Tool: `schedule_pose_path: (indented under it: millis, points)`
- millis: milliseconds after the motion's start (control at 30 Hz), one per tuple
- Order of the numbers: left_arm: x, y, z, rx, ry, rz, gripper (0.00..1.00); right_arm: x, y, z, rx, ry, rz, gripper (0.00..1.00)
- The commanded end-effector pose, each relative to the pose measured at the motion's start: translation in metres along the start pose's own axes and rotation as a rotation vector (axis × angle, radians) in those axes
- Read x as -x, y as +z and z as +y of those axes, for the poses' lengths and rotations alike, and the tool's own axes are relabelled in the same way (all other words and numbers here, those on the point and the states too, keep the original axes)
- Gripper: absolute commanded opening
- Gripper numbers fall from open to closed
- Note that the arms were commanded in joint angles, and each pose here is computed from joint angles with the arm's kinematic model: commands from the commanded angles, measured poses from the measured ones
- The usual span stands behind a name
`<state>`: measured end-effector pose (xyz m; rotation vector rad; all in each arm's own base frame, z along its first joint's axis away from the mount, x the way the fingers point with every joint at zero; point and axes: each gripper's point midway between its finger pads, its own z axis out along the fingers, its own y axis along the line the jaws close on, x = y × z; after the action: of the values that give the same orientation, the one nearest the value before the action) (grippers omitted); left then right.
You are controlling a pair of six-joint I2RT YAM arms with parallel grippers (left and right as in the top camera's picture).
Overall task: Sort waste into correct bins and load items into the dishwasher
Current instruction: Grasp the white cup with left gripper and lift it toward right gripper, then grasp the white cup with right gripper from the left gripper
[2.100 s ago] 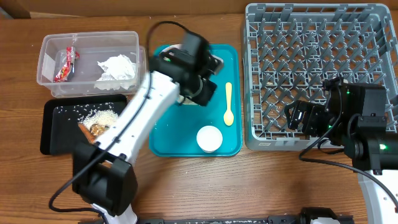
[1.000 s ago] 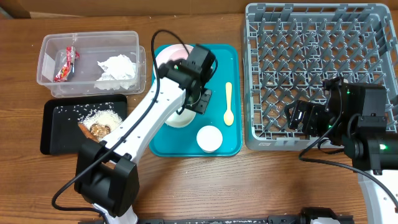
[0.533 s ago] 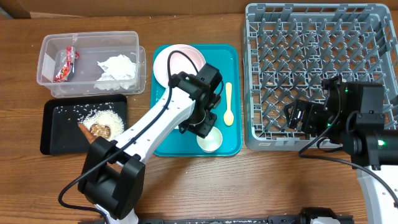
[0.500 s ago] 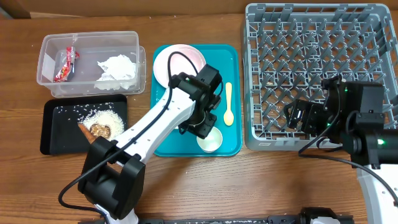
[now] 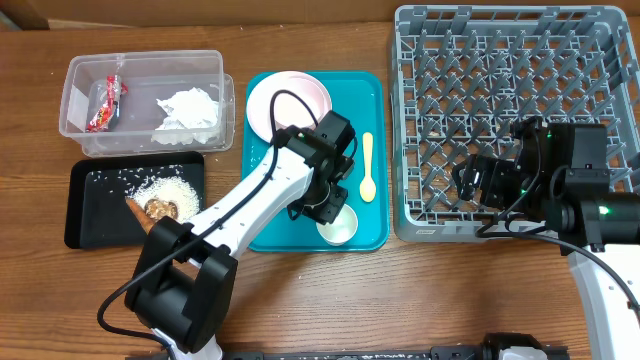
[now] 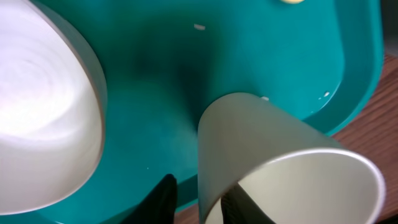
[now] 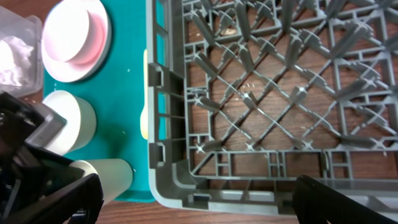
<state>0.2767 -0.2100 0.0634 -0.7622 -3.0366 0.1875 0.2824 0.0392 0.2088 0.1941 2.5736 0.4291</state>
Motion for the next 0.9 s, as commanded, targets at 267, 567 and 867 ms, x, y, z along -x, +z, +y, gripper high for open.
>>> schedule_pose_path:
  millis: [267,567,867]
  points:
    - [0.040,-0.063,-0.049,-0.504,-0.019,-0.134,0.04,0.014,-0.009,0.053,0.293,-0.054,-0.048,1.00]
    - [0.073,-0.214,-0.039,-1.266,0.054,-0.447,0.04,0.035,-0.028,0.103,0.597,-0.155,-0.120,1.00]
    - [0.068,-0.236,-0.031,-1.399,0.007,-0.422,0.04,0.050,-0.045,0.156,0.904,-0.303,-0.161,1.00]
